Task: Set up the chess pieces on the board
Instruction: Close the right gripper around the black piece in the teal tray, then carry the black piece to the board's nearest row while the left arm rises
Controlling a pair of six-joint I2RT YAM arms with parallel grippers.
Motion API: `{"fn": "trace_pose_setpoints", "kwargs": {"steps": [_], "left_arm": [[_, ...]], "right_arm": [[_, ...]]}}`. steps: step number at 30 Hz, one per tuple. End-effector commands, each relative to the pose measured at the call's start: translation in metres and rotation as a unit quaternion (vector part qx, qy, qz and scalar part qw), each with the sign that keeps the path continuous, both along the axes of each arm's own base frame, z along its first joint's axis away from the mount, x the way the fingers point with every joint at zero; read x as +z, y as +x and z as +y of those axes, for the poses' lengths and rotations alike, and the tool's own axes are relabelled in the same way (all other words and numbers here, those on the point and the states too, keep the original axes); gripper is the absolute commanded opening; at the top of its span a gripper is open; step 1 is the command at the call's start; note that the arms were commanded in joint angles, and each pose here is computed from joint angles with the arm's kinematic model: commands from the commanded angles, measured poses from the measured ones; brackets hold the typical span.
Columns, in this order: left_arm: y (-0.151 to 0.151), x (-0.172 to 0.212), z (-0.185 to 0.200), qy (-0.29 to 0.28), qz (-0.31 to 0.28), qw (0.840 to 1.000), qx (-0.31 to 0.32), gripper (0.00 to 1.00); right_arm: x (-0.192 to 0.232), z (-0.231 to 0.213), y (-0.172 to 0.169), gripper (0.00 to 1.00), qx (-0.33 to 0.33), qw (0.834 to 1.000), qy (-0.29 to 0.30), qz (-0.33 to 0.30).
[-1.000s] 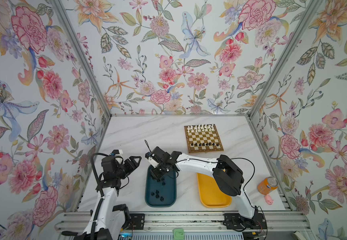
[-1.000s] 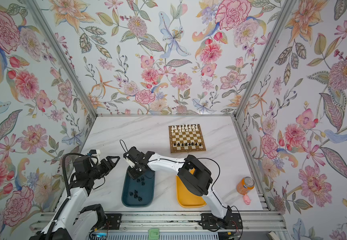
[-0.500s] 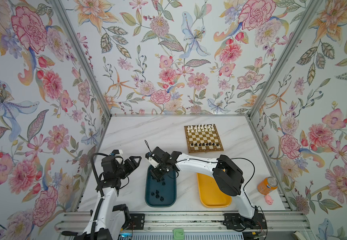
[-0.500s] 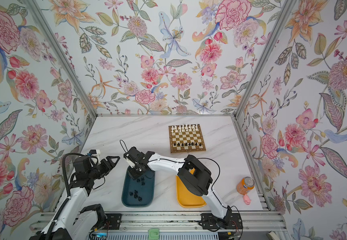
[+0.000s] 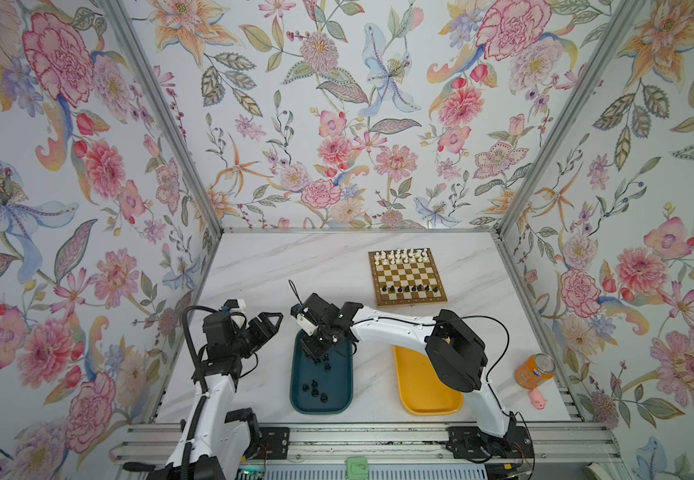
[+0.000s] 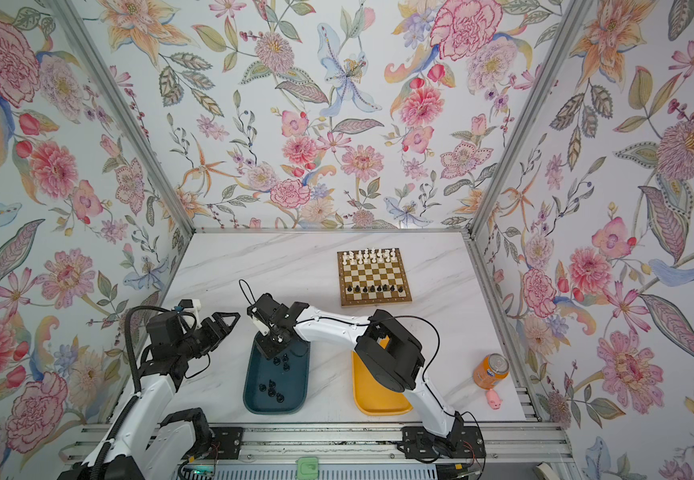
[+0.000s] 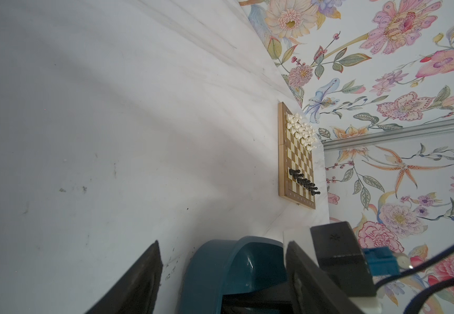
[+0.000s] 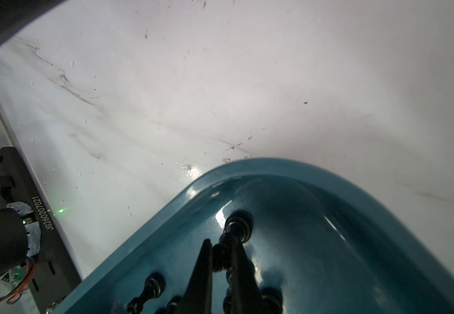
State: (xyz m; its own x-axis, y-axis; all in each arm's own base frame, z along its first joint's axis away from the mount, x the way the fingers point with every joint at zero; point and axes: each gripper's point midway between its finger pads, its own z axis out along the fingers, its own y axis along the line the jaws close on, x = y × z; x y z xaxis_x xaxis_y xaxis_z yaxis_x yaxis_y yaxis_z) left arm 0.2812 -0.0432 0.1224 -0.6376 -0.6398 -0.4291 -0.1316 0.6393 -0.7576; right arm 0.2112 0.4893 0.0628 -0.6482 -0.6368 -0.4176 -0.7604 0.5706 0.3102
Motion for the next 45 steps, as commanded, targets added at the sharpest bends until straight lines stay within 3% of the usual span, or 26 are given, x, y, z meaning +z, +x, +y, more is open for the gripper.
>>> {"fn": "trace_pose_setpoints", "kwargs": {"steps": [1,10,20,29,44,45], "left_arm": [[0.008,0.013,0.003,-0.001,-0.022,1.0,0.0,0.73],[0.021,0.024,0.01,-0.001,-0.033,0.999,0.014,0.75],[0.056,0.05,0.007,0.024,-0.049,0.998,0.01,0.77],[0.101,0.081,-0.038,0.034,-0.074,0.996,-0.03,0.77],[0.154,0.095,-0.15,0.09,-0.088,0.982,-0.139,0.77],[0.159,0.082,-0.155,0.094,-0.075,0.982,-0.144,0.77]], "right_arm": [[0.013,-0.003,0.009,0.06,-0.007,1.0,-0.003,-0.008],[0.091,-0.026,0.057,0.05,-0.049,0.997,0.047,-0.039],[0.155,-0.097,0.128,0.05,-0.132,0.985,0.081,-0.076],[0.15,-0.168,0.165,0.05,-0.198,0.975,0.062,-0.081],[0.086,-0.327,0.209,0.04,-0.341,0.938,0.001,-0.056],[0.082,-0.334,0.211,0.04,-0.348,0.936,0.001,-0.053]]}}
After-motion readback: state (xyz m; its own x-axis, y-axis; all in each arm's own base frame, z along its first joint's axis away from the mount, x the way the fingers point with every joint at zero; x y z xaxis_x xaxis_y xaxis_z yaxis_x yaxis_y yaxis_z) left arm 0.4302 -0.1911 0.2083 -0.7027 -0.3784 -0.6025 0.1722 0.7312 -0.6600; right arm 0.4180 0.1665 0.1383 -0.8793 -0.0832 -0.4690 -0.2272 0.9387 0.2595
